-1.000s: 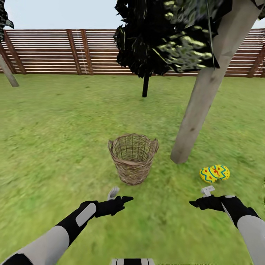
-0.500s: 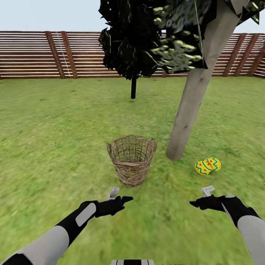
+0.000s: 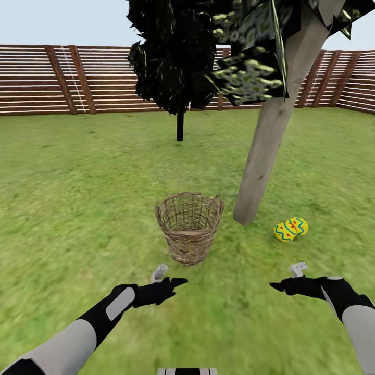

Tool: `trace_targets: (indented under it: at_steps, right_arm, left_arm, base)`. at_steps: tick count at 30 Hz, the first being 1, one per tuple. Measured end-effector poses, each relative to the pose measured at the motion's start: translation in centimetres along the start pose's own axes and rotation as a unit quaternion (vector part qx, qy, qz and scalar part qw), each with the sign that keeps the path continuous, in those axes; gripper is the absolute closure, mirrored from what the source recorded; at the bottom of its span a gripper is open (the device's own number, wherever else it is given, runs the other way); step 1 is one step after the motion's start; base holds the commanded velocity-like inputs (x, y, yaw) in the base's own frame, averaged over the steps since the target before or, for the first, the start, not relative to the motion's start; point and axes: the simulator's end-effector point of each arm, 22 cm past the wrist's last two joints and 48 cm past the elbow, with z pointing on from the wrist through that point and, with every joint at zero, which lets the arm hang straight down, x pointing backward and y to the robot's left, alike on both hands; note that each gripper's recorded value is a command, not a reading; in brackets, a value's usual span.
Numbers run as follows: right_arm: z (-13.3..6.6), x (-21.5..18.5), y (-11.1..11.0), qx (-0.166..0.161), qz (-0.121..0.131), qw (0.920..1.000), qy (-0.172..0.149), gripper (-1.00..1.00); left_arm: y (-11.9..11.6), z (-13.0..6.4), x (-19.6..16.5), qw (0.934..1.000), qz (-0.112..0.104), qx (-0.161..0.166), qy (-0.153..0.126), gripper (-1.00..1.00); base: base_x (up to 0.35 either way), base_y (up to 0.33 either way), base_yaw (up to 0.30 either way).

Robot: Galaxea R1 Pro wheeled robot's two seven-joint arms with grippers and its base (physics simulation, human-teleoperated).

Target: Take the three Easter eggs out of the wicker basket on the lawn in the garden, then place them on the lawn next to a single tree (choose any tree) so that all three eggs are next to the same tree and none are left in the basket.

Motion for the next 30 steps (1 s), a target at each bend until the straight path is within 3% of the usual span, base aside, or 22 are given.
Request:
trace_targets:
  at_steps: [3,7,9,11,14,19,21,23,27,30]
  right_arm:
    - [-0.8,0.0,1.4,-0.05,0.019,0.9986,-0.003,-1.0]
    - [-3.5,-1.9,4.3,-0.144,0.072,0.9869,0.006,-1.0]
    - [-5.4,-4.9,3.6,-0.141,0.07,0.9874,-0.013,-1.0]
    - [-7.9,-8.6,2.1,-0.116,0.069,0.9902,-0.038,-1.0]
    - [-9.8,-11.2,1.4,-0.095,0.077,0.991,-0.054,-1.0]
    - [-12.4,-15.5,2.3,-0.075,0.09,0.9891,-0.088,-1.0]
    - [-13.9,-17.0,2.4,-0.064,0.107,0.9871,-0.099,-1.0]
    - [-15.2,-18.0,2.4,-0.055,0.121,0.9852,-0.108,-1.0]
    - [-15.2,-19.6,5.1,-0.069,0.129,0.9818,-0.12,-1.0]
    - [-14.1,-20.9,8.6,-0.094,0.115,0.9811,-0.124,-1.0]
  left_arm:
    - [0.5,-0.5,-0.4,1.0,0.001,-0.004,-0.003,-1.0]
    - [1.2,-1.8,-2.2,0.9998,-0.002,-0.007,-0.021,-1.0]
    - [1.8,-3.0,-4.0,0.999,-0.012,-0.008,-0.043,-1.0]
    - [1.9,-4.5,-6.5,0.9968,-0.028,-0.001,-0.075,-1.0]
    - [0.9,-5.4,-8.7,0.9944,-0.029,0.013,-0.101,-1.0]
    - [-4.4,-6.7,-12.0,0.9896,0.018,0.057,-0.13,-1.0]
    - [-6.3,-8.6,-14.1,0.985,0.045,0.072,-0.15,-1.0]
    - [-7.4,-10.3,-15.6,0.981,0.056,0.084,-0.166,-1.0]
    - [-8.1,-13.0,-18.3,0.9734,0.054,0.095,-0.202,-1.0]
    - [-7.2,-14.3,-19.4,0.9708,0.05,0.088,-0.217,-1.0]
  base:
    - [0.0,0.008,-0.001]
    - [0.0,0.001,0.0]
    - [0.0,0.0,0.0]
    - [0.0,0.0,0.0]
    - [0.0,0.0,0.0]
    - [0.0,0.0,0.0]
    - [0.0,0.0,0.0]
    - [0.0,0.0,0.0]
    - [0.0,0.0,0.0]
    - [0.0,0.0,0.0]
